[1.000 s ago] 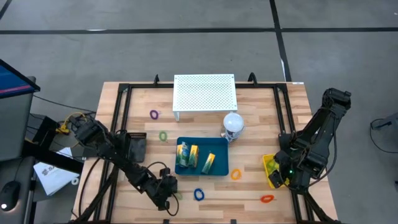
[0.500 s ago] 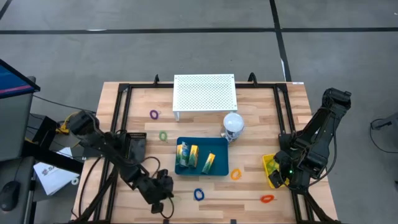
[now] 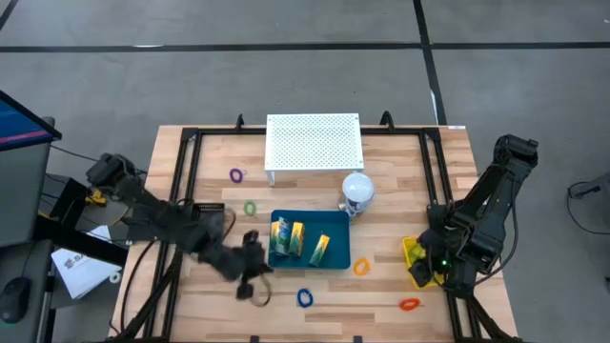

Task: Pick & Place Office Desk Supplies
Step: Put the green rubber band into the yellow bin

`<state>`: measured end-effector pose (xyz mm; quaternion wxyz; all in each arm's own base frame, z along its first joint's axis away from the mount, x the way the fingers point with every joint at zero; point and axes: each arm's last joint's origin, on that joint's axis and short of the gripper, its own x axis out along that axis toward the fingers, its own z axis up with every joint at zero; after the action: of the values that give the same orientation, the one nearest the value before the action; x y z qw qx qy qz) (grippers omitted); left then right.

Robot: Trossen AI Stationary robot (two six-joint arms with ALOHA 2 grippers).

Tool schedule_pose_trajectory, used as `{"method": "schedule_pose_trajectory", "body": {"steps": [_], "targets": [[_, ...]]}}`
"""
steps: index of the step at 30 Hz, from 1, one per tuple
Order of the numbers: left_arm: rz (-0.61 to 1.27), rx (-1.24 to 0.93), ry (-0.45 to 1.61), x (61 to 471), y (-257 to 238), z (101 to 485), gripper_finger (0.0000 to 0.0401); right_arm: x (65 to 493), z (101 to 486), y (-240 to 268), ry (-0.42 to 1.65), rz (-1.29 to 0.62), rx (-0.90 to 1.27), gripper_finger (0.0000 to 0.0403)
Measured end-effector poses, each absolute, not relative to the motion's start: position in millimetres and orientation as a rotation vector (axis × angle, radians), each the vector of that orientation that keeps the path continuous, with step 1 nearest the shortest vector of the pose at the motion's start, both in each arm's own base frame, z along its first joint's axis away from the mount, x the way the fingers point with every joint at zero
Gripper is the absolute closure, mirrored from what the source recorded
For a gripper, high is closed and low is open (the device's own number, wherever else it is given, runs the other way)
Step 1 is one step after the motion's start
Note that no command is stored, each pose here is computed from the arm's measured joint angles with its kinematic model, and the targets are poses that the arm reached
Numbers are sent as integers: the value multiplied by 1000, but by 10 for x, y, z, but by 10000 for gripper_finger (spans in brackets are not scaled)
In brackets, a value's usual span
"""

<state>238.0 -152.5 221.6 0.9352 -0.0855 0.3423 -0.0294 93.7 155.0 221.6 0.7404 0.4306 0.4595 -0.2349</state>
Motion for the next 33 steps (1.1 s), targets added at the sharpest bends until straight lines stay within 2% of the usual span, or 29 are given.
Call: {"method": "schedule_pose_trajectory", "body": {"steps": [4,8,11,15,26,33], "targets": [[32,-127,559,2689,-1096,2371,401,1026,2247,1500,815,-526,945,226],[93,-150,368,3009,-608,2684,401,1086,2248,1457,804,-536,913,226],[121,-174,313,3087,-387,2809,401,1113,2251,1449,800,-533,909,226],[122,-141,259,3121,-299,2884,401,1121,2237,1445,801,-546,897,226],[118,-140,278,3135,-296,2849,401,1117,2237,1438,798,-549,891,226],[121,-142,278,3134,-294,2848,401,1135,2251,1432,725,-548,885,226]]}}
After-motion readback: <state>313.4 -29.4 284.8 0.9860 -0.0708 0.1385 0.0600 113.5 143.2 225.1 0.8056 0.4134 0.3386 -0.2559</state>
